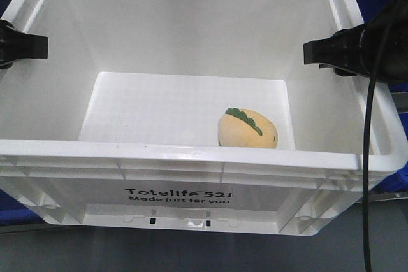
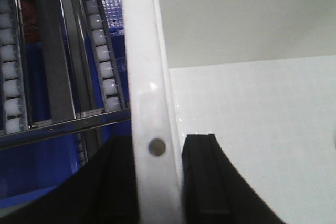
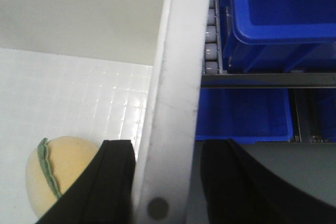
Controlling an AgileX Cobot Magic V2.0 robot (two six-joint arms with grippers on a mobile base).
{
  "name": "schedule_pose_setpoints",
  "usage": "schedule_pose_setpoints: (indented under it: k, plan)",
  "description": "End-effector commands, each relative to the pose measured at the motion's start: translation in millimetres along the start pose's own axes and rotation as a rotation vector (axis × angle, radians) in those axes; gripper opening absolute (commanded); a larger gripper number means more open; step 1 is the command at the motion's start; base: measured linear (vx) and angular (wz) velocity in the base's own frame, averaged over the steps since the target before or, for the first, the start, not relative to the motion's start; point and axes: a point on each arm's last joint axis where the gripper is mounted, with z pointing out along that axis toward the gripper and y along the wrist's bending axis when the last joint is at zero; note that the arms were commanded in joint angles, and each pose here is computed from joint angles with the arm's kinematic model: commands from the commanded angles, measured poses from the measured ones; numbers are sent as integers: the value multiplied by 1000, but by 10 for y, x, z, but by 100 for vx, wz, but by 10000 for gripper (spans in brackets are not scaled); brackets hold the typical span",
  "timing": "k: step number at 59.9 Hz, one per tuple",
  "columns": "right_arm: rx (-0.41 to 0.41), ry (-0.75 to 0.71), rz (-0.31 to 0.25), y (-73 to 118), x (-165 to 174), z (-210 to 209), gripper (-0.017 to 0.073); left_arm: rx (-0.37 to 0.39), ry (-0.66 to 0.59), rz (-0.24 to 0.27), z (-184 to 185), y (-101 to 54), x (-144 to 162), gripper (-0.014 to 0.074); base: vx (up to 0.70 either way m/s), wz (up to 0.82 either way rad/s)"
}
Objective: Place moving items into box and shelve
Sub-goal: 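Position the held tote above the shelf roller track with both grippers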
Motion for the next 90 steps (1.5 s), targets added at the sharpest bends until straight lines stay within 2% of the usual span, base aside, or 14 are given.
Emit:
schedule_pose_setpoints:
  k: [1,41,90]
  plan:
    - [26,-154,14,-98,-168,-175,148,32,-211,15,-233,-3,-200,140,9,29]
    - [26,-154,14,-98,-168,-175,148,32,-211,15,-233,-3,-200,140,8,16]
    - [26,-154,14,-98,-168,-175,148,32,-211,15,-233,-3,-200,140,9,-3]
